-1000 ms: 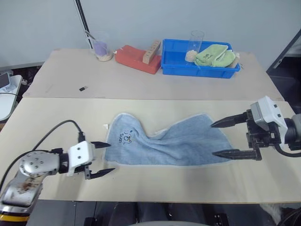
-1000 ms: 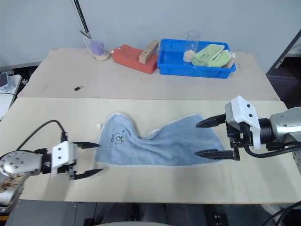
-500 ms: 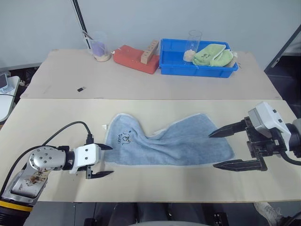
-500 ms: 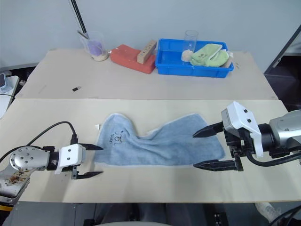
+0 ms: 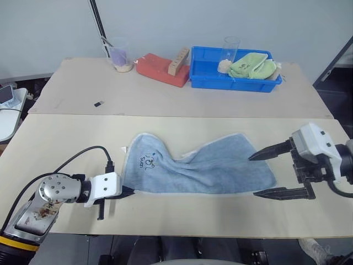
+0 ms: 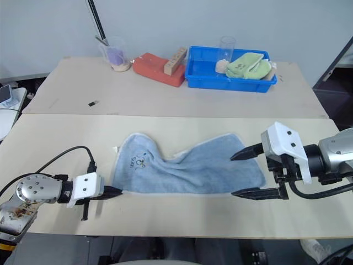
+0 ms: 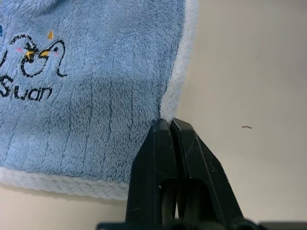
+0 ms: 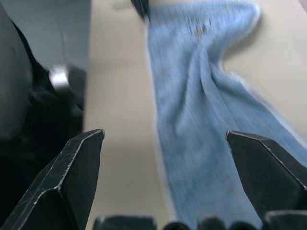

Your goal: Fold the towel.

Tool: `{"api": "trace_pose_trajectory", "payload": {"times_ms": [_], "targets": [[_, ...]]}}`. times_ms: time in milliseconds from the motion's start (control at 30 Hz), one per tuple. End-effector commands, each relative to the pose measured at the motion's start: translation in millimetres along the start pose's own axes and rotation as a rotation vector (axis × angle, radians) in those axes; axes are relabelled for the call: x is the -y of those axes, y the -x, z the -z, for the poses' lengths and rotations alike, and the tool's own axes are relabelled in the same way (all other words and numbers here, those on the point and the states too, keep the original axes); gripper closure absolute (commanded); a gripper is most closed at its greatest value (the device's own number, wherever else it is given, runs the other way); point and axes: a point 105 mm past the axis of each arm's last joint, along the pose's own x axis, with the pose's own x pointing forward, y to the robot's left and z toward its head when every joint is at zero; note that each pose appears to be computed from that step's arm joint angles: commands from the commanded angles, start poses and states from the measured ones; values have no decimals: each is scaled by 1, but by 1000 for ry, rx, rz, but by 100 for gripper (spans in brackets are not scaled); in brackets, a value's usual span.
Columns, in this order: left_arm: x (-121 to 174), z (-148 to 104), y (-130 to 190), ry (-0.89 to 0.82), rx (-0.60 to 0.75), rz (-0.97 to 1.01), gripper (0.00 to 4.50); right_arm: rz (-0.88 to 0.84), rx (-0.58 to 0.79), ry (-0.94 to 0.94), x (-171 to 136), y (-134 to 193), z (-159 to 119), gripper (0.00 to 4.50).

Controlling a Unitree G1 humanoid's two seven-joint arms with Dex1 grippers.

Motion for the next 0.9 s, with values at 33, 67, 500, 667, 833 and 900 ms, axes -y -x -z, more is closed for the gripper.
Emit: {"api": "trace_pose_trajectory", "payload": {"times_ms": [33,67,500,667,833,900], "targets": [[1,-8,-1,59,44,-7,446,40,-140,103,9,4,30,0],[0,-11,0,73,57,-18,446,45,-174,127,11,4,41,0],[1,-10,9,137,83,-64,449,-18,-317,298,24,-11,107,26],[4,-4,11,137,71,-65,450,-37,-348,262,26,-14,120,184],[4,-3,10,130,69,-62,450,-34,-368,236,29,-14,125,360],[5,-3,10,126,67,-59,450,-30,-371,225,30,-13,126,428]]}}
